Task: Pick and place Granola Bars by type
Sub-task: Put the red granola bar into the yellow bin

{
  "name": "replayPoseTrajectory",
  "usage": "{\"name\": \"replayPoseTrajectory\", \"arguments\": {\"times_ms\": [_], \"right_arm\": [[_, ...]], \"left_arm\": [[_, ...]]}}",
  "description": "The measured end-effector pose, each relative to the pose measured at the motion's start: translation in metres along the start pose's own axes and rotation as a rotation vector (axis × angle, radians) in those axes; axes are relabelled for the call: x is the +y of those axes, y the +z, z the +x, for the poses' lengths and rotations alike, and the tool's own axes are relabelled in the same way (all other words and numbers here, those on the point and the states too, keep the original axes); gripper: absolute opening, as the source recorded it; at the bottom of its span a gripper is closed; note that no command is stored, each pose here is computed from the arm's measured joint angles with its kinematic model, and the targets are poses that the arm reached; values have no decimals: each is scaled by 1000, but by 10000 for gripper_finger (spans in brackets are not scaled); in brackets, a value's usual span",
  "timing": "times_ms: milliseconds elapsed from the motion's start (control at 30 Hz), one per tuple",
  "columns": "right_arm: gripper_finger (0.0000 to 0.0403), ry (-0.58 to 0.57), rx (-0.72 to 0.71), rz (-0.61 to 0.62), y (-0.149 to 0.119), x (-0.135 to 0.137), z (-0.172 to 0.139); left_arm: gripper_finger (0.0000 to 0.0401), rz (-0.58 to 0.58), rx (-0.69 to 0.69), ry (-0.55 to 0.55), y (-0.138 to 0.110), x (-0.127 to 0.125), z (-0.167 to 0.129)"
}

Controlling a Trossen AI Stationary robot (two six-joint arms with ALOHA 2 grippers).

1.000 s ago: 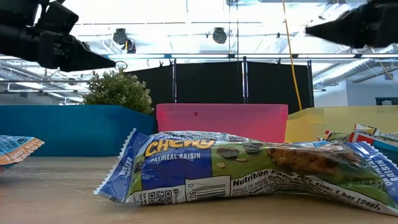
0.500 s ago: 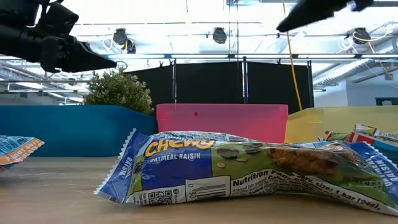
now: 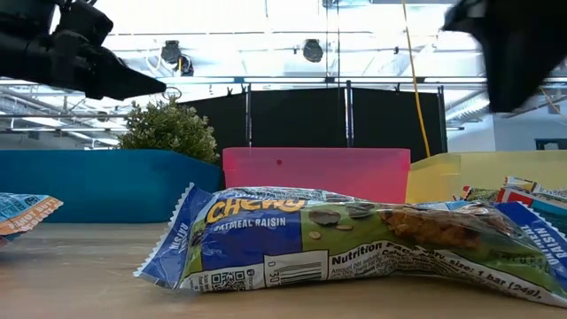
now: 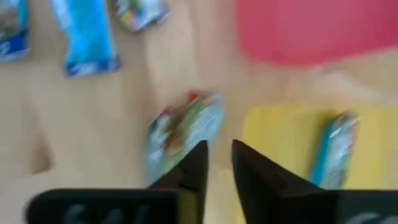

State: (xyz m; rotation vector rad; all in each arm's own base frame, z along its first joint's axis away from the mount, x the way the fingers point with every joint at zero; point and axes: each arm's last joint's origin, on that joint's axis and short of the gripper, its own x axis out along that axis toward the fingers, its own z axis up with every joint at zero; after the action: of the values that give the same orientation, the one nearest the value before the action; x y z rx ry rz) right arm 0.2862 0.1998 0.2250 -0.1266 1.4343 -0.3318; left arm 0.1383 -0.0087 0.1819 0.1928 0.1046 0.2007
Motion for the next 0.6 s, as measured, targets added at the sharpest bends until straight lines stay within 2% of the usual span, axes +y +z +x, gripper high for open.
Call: {"name": "replayPoseTrajectory", "arguments": {"times_ms": [167,300,500,600], "right_arm": [[151,19,-1,87,-17,18,-6],[191,25,-10,163,-26,26,-9],[205,23,84,247,-37,28,10],[202,21,86,259,-39,28,17]], "left_arm": [[49,7,-17,-68,1,-2,0],[49,-6,-46,-69,4,-2,0],[49,-6,-55,-92,11,-1,1],[49,-2,-47,-123,15,-2,1]]}}
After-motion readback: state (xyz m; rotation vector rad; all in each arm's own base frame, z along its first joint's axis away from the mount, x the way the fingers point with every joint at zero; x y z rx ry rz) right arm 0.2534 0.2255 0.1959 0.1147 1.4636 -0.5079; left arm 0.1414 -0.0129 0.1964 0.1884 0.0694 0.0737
